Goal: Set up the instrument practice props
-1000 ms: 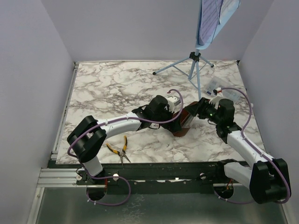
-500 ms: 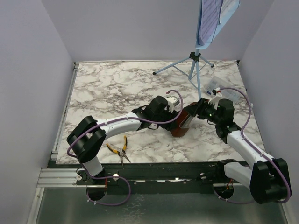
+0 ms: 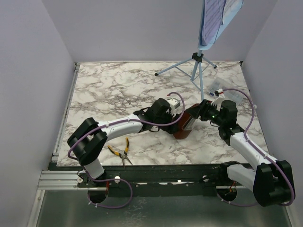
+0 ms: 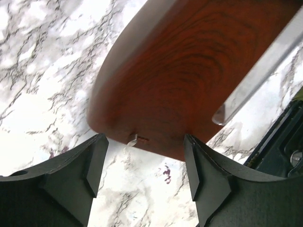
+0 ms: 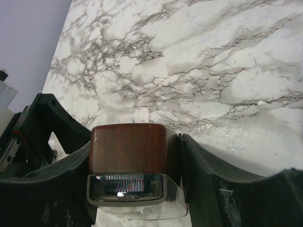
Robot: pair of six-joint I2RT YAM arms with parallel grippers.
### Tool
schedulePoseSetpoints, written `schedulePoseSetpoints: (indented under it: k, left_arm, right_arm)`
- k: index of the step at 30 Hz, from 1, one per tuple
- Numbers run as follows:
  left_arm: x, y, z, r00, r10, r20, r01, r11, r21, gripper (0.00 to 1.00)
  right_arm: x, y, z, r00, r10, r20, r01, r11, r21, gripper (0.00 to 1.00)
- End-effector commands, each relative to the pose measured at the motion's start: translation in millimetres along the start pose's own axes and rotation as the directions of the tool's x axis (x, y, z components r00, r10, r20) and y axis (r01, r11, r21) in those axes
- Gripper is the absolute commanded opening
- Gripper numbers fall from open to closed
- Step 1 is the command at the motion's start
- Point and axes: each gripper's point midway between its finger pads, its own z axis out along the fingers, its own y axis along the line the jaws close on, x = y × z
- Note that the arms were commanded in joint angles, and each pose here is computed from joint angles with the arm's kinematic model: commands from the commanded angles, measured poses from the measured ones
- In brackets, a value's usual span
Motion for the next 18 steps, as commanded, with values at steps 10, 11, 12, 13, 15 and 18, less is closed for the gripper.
schedulePoseSetpoints:
  k: [10, 11, 12, 13, 15, 18]
  left_arm:
    - [16.2, 8.6, 0.6, 0.999, -0.001, -0.053, 0.000, 1.000, -0.026, 0.52]
    - [13.6, 8.7, 1.5, 0.999, 0.004, -0.048, -0.006, 1.000, -0.028, 0.52]
    - [11.7, 8.8, 2.6, 0.999, 0.010, -0.046, -0.012, 1.000, -0.028, 0.52]
    - [9.0, 7.7, 3.5, 0.999, 0.018, -0.043, -0.019, 1.000, -0.024, 0.52]
    - [5.3, 6.7, 6.3, 0.999, 0.029, -0.041, -0.030, 0.999, -0.018, 0.51]
    - [2.0, 5.3, 10.2, 0.998, 0.040, -0.045, -0.040, 0.999, -0.010, 0.45]
  right_arm:
    - [-3.1, 7.7, 1.1, 0.999, -0.032, 0.007, 0.032, 0.998, -0.047, 0.00]
    - [-2.7, 8.0, 1.3, 0.999, -0.033, 0.006, 0.033, 0.998, -0.048, 0.00]
    - [-2.6, 8.7, 1.4, 0.999, -0.036, 0.006, 0.036, 0.998, -0.053, 0.00]
    - [-2.8, 9.2, 1.4, 0.999, -0.036, 0.006, 0.036, 0.998, -0.055, 0.00]
    - [-2.8, 9.7, 1.1, 0.999, -0.039, 0.007, 0.039, 0.998, -0.059, 0.00]
    - [-2.2, 10.0, 0.9, 0.999, -0.039, 0.006, 0.039, 0.997, -0.060, 0.00]
